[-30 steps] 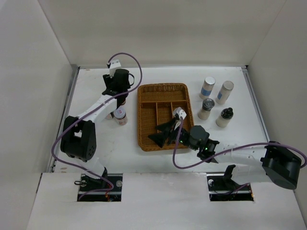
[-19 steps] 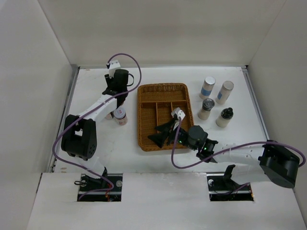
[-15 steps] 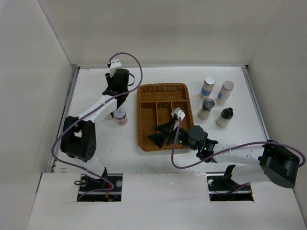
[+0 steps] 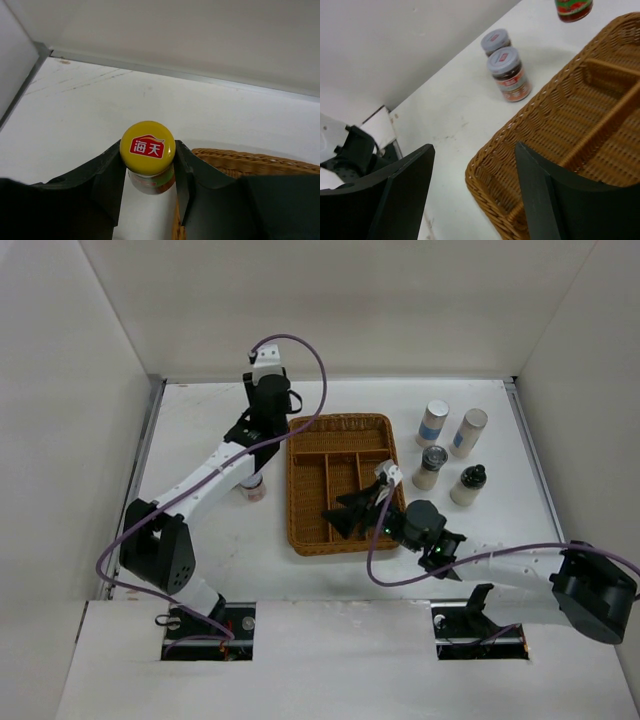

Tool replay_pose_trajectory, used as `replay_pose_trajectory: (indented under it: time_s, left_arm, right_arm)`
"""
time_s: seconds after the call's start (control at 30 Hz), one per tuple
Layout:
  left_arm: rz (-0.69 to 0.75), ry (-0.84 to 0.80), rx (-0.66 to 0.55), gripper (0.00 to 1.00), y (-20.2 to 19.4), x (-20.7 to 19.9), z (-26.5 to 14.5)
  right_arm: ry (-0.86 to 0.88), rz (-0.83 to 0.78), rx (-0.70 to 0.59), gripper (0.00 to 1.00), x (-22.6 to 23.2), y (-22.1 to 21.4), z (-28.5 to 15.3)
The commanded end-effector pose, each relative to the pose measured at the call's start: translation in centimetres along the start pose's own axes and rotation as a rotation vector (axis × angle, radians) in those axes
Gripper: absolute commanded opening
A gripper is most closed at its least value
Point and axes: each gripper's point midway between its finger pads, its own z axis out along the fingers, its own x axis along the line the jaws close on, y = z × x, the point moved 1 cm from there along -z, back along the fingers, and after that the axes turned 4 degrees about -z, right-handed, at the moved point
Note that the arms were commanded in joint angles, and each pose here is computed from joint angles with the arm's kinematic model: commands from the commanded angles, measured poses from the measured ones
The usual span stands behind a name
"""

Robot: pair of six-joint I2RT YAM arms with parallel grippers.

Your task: Organize the condiment bottles

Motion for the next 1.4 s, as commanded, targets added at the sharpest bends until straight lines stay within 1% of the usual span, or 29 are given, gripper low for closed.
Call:
replay_pose_trajectory:
  time_s: [0.0,0.13,0.23,0.3,0.4,0.53,0.67,0.77,0.9,1.0,1.03,1.07,1.2,1.27,1.33,1.37]
  left_arm:
    - [-0.168,-0.132,-0.206,0.16,8.7,-4.7,-2.6]
    - [-0.168,-0.189,-0.191,0.16,7.9,-8.1,-2.8]
    - [-0.168,-0.206,-0.18,0.16,6.9,-9.5,-2.5]
    - [-0.168,-0.222,-0.173,0.16,6.1,-10.4,-2.1]
    - [-0.167,-0.236,-0.163,0.16,4.9,-11.2,-1.3]
    - [-0.163,-0.245,-0.15,0.16,3.4,-11.9,-0.3]
    - [-0.141,-0.234,-0.108,0.17,0.2,-11.8,0.3]
    - [-0.141,-0.21,-0.079,0.21,-2.8,-10.9,0.5]
    - [-0.139,-0.176,-0.072,0.37,-5.3,-9.7,0.1]
    - [-0.142,-0.175,-0.076,0.52,-5.7,-9.5,-0.2]
    - [-0.144,-0.182,-0.078,0.55,-5.5,-9.5,-0.4]
    - [-0.145,-0.188,-0.082,0.59,-5.2,-9.6,-0.6]
    - [-0.167,-0.213,-0.111,0.78,-3.3,-9.8,-1.9]
    - [-0.189,-0.224,-0.133,0.86,-1.6,-9.6,-2.9]
    - [-0.221,-0.239,-0.166,0.91,0.3,-9.0,-4.6]
    - [-0.244,-0.249,-0.184,0.92,1.3,-8.5,-5.5]
  right_arm:
    - [-0.025,0.012,-0.161,0.71,-0.3,4.2,-0.9]
    - [-0.144,0.03,-0.3,0.58,-2.8,6.6,-3.2]
    - [-0.264,0.059,-0.375,0.46,-5.6,7.8,-4.9]
    - [-0.306,0.085,-0.39,0.43,-6.8,8.1,-5.5]
    - [-0.323,0.111,-0.392,0.45,-7.7,8.2,-5.9]
    - [-0.314,0.123,-0.38,0.46,-7.8,7.9,-5.6]
    - [-0.332,0.123,-0.381,0.51,-8.3,7.9,-5.7]
    - [-0.342,0.125,-0.377,0.55,-8.5,7.8,-5.7]
    - [-0.38,0.128,-0.383,0.6,-9.4,7.7,-5.9]
    - [-0.404,0.126,-0.392,0.65,-9.7,7.9,-6.2]
    - [-0.421,0.126,-0.397,0.67,-10.1,8.0,-6.4]
    - [-0.439,0.125,-0.398,0.69,-10.4,8.0,-6.6]
    - [-0.462,0.114,-0.387,0.74,-10.7,8.2,-6.7]
    - [-0.475,0.107,-0.385,0.76,-11.0,8.6,-6.8]
    - [-0.494,0.105,-0.384,0.75,-11.2,9.4,-7.0]
    - [-0.506,0.105,-0.378,0.73,-11.3,9.9,-7.1]
